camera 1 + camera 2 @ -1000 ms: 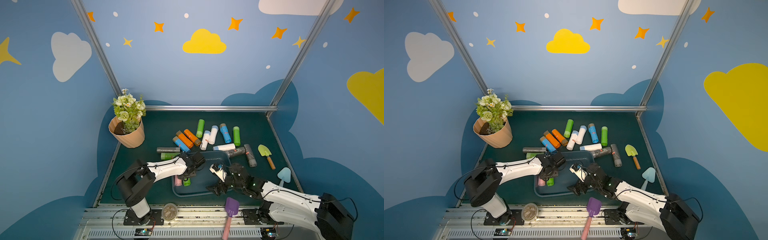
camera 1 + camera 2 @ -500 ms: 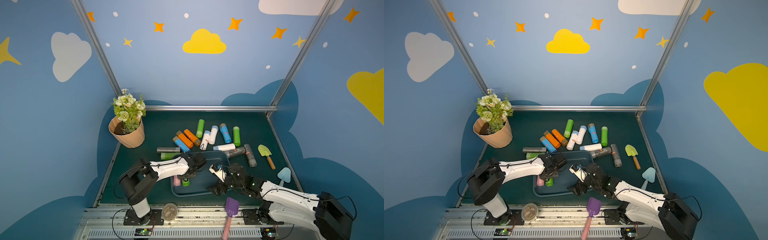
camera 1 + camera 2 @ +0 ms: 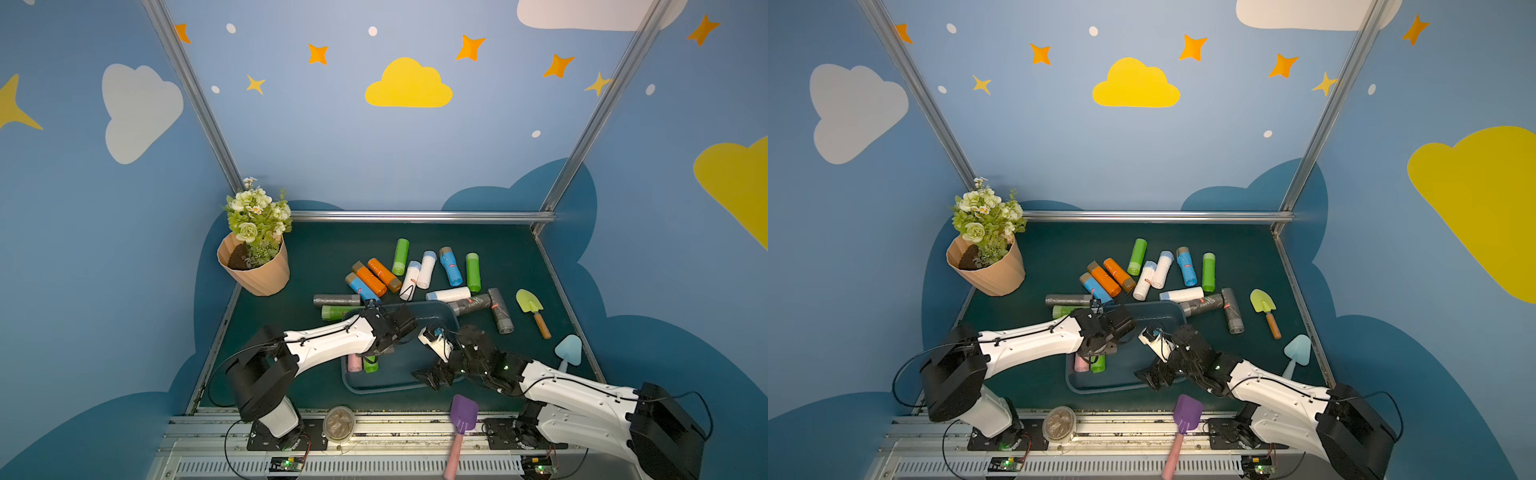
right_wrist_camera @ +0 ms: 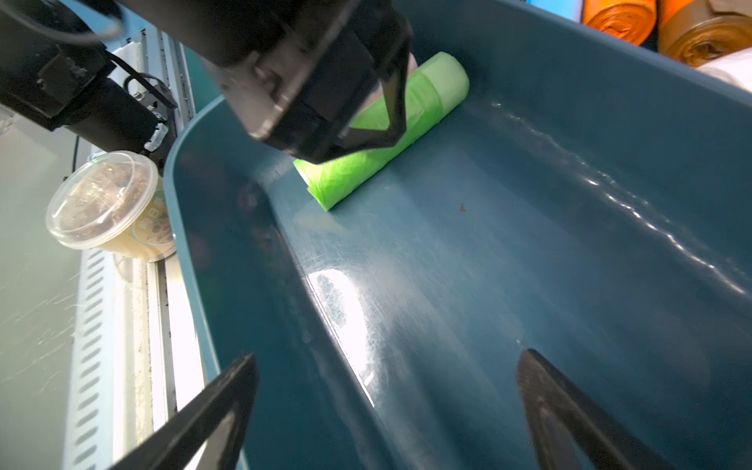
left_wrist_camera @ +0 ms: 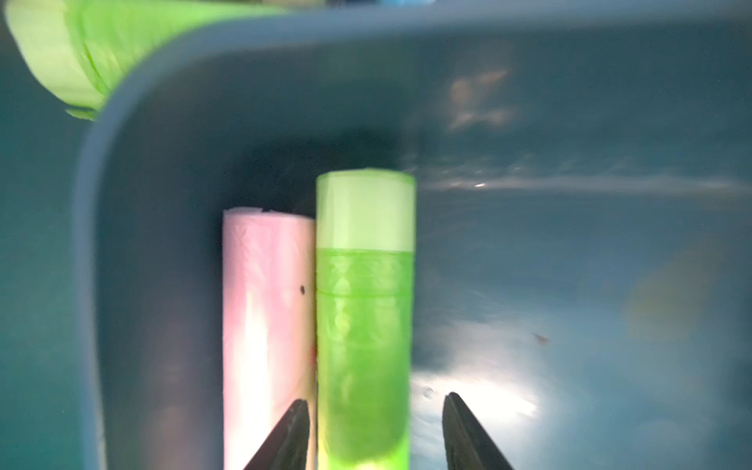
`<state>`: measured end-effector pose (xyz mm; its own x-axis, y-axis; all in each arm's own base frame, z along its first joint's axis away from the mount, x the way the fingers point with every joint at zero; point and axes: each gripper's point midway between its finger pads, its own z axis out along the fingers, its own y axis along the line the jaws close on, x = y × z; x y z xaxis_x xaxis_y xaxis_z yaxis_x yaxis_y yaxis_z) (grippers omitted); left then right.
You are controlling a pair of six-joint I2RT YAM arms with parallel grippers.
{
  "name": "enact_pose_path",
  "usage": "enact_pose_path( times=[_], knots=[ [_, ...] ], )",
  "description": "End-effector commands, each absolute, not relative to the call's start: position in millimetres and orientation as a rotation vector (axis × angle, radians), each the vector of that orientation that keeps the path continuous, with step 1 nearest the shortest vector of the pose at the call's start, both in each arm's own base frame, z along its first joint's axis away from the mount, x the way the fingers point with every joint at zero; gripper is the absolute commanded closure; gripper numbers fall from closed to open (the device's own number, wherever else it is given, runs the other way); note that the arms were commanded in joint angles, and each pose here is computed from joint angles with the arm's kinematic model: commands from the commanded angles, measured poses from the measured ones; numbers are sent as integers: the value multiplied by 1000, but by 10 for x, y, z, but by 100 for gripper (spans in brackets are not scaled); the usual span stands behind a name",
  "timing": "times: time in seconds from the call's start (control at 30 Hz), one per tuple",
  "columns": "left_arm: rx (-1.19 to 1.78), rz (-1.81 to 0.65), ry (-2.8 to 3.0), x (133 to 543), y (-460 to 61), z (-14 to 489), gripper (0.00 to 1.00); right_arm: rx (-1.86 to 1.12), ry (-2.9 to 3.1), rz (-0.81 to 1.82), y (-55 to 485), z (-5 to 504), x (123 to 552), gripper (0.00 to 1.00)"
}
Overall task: Put the roll of trash bags into the storage box
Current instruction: Place the roll of trash bags in the storage box.
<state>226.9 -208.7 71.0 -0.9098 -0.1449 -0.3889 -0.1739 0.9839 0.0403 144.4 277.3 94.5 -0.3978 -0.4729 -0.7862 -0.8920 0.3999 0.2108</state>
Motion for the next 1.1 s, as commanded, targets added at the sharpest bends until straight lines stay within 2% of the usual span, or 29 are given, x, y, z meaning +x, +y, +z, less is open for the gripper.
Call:
enact_pose_path(
  times=[0.0,0.3,0.5,1.07],
  knots=[
    [-250,62,2688,2298,-2112,914,50,-1111,2023,828,2770,1036,1524,3],
    [-249,-96,2654,2415,-2372,982,54,-941,2120,735,2602,952,1759,3],
    [-262,-26,2680,2491,-2418,786,55,-789,2236,702,2419,834,1965,4],
    [-302,164,2760,2423,-2218,367,55,-707,2326,650,2297,709,2080,5]
  ],
)
